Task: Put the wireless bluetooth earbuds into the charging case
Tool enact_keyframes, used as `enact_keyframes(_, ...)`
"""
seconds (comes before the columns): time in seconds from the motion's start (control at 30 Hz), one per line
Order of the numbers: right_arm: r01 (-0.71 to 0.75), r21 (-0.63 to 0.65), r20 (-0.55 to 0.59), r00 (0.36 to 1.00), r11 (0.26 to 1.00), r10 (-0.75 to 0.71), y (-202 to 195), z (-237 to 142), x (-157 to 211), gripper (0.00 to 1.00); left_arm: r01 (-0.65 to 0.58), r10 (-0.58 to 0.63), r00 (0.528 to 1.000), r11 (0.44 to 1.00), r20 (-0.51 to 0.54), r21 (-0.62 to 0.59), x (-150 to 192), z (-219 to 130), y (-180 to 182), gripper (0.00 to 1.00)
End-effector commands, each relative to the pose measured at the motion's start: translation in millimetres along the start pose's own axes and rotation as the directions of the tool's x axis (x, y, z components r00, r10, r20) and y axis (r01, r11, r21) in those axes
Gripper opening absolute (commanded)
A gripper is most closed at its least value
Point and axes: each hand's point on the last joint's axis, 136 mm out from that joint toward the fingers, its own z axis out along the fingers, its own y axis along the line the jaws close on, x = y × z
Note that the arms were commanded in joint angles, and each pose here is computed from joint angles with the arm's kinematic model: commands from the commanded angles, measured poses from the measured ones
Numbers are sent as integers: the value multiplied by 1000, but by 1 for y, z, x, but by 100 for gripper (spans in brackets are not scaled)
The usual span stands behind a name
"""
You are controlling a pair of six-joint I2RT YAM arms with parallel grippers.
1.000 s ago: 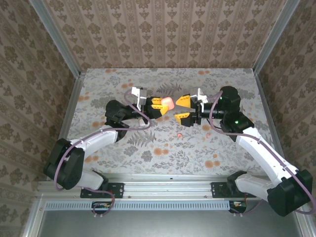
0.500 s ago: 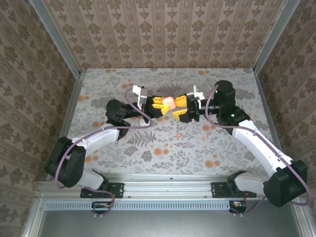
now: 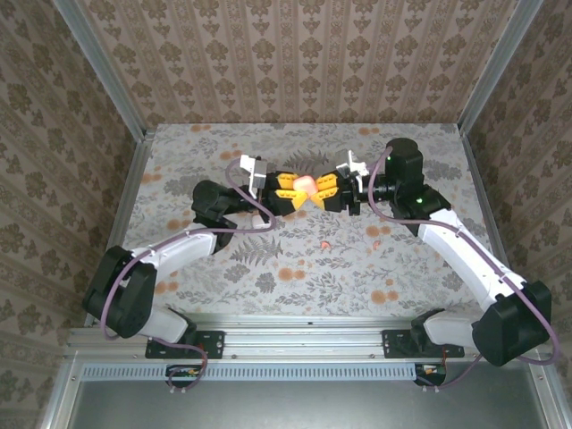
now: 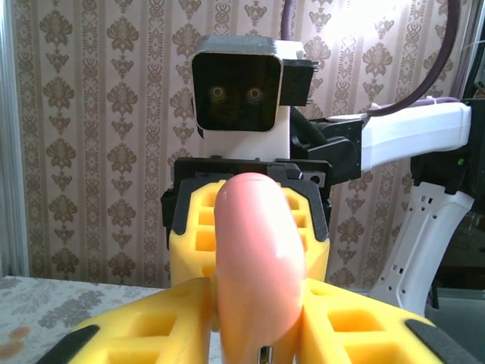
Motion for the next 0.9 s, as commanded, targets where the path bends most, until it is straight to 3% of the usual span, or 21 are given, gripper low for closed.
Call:
enact_keyframes(0.0, 80, 21, -59, 995, 997, -79, -1, -6, -1, 17, -17, 17, 1000, 998, -15, -56, 7, -12, 18, 37)
enact_keyframes(0.23, 181, 177, -323, 939, 967, -116, -24, -24, 35, 17, -82, 70, 982, 995, -178, -62, 34, -22, 23, 56)
enact_keyframes(0.43, 271, 185, -487, 860, 945, -151, -26, -40, 60, 16, -198, 166, 887, 980, -430, -30, 62, -33, 10, 63)
enact_keyframes(0.57, 324, 124, -544, 813, 938, -209, -16, -41, 70, 16, -227, 190, 847, 974, -496, -15, 69, -40, 6, 65)
enact_keyframes(0.87, 330, -24, -541, 790, 944, -290, 12, -15, 83, 16, -217, 195, 822, 976, -535, 22, 84, -37, -1, 67)
